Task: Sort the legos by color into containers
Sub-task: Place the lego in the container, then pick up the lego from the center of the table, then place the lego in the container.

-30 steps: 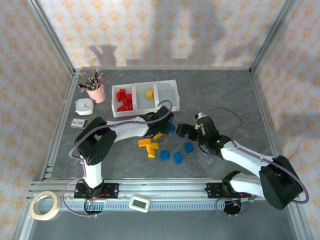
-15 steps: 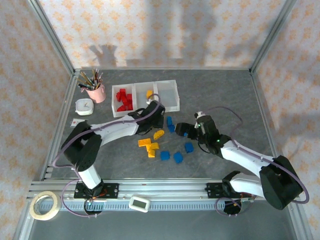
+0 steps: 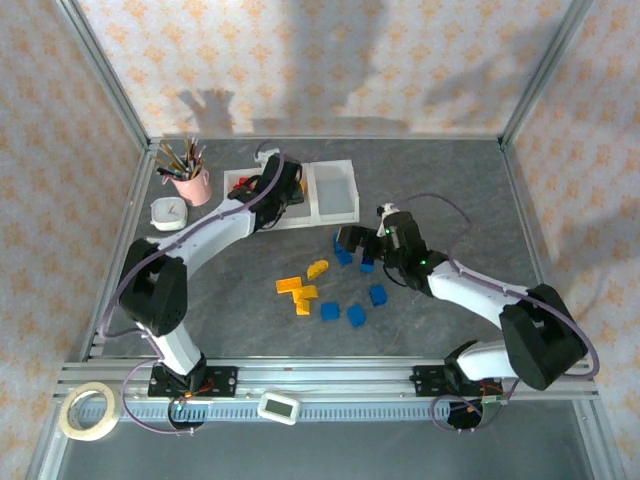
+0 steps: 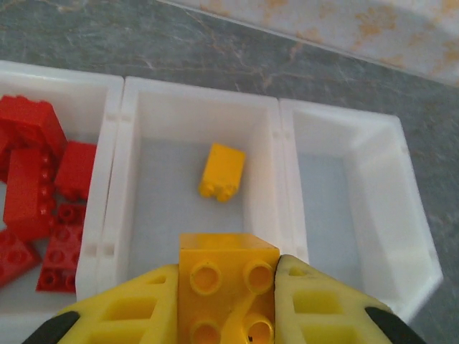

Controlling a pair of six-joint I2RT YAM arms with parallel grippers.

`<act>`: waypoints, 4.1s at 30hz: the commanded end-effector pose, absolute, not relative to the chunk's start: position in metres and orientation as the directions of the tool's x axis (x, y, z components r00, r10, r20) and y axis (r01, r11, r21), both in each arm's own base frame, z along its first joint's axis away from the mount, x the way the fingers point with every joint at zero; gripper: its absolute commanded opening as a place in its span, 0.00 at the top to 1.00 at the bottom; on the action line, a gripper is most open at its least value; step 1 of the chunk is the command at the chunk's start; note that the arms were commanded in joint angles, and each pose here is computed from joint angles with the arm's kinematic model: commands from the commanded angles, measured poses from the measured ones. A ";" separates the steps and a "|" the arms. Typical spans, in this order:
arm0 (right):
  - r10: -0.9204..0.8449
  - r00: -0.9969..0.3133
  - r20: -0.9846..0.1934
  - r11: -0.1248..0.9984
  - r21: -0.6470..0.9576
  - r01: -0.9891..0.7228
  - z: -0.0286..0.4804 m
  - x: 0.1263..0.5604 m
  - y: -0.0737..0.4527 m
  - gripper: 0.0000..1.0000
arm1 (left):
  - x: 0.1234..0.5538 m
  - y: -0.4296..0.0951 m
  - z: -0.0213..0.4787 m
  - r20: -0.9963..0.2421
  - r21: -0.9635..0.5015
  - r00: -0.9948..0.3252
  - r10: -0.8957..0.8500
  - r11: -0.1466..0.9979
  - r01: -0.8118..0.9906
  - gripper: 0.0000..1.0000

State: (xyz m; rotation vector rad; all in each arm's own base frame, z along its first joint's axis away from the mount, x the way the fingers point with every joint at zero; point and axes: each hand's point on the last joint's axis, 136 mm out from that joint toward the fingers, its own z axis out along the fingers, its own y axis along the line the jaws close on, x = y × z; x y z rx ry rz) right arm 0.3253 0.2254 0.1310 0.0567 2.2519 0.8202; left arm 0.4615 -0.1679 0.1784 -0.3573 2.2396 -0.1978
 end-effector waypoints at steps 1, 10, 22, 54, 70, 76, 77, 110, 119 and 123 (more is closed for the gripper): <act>0.278 -0.697 -0.661 0.789 0.571 -0.226 0.147 0.340 0.231 0.00 | 0.486 -0.156 0.164 -0.716 -0.244 -0.604 -0.350 0.936 -0.252 0.75; 0.273 -0.705 -0.655 0.796 0.566 -0.217 0.141 0.345 0.230 0.00 | 0.541 -0.145 0.124 -0.699 -0.132 -0.646 -0.308 0.943 -0.306 0.66; 0.245 -0.696 -0.675 0.813 0.534 -0.232 0.154 0.342 0.223 0.00 | 0.532 -0.144 0.152 -0.706 -0.149 -0.640 -0.303 0.947 -0.284 0.42; 0.207 -0.843 -0.497 0.785 0.598 -0.160 0.086 0.252 0.196 0.00 | 0.303 -0.260 0.077 -0.546 -0.176 -0.827 0.135 0.946 0.271 0.29; 0.217 -0.831 -0.512 0.794 0.588 -0.155 0.084 0.253 0.192 0.00 | 0.325 -0.260 0.034 -0.517 -0.064 -0.839 0.166 0.971 0.231 0.38; 0.215 -0.828 -0.518 0.798 0.581 -0.157 0.084 0.253 0.191 0.00 | 0.325 -0.263 0.027 -0.510 -0.072 -0.845 0.164 0.970 0.231 0.48; 0.215 -0.828 -0.518 0.799 0.581 -0.157 0.084 0.254 0.191 0.00 | 0.326 -0.262 0.026 -0.507 -0.068 -0.846 0.164 0.971 0.229 0.50; 0.336 -0.729 -0.597 0.736 0.649 -0.192 0.151 0.302 0.212 0.00 | 0.417 -0.187 0.153 -0.690 -0.236 -0.673 -0.265 0.962 -0.136 0.81; 0.356 -0.712 -0.605 0.742 0.646 -0.178 0.151 0.312 0.212 0.00 | 0.491 -0.177 0.123 -0.668 -0.164 -0.694 -0.268 0.963 -0.215 0.81; 0.355 -0.708 -0.611 0.745 0.642 -0.181 0.153 0.314 0.212 0.00 | 0.508 -0.173 0.106 -0.651 -0.120 -0.715 -0.255 0.965 -0.234 0.71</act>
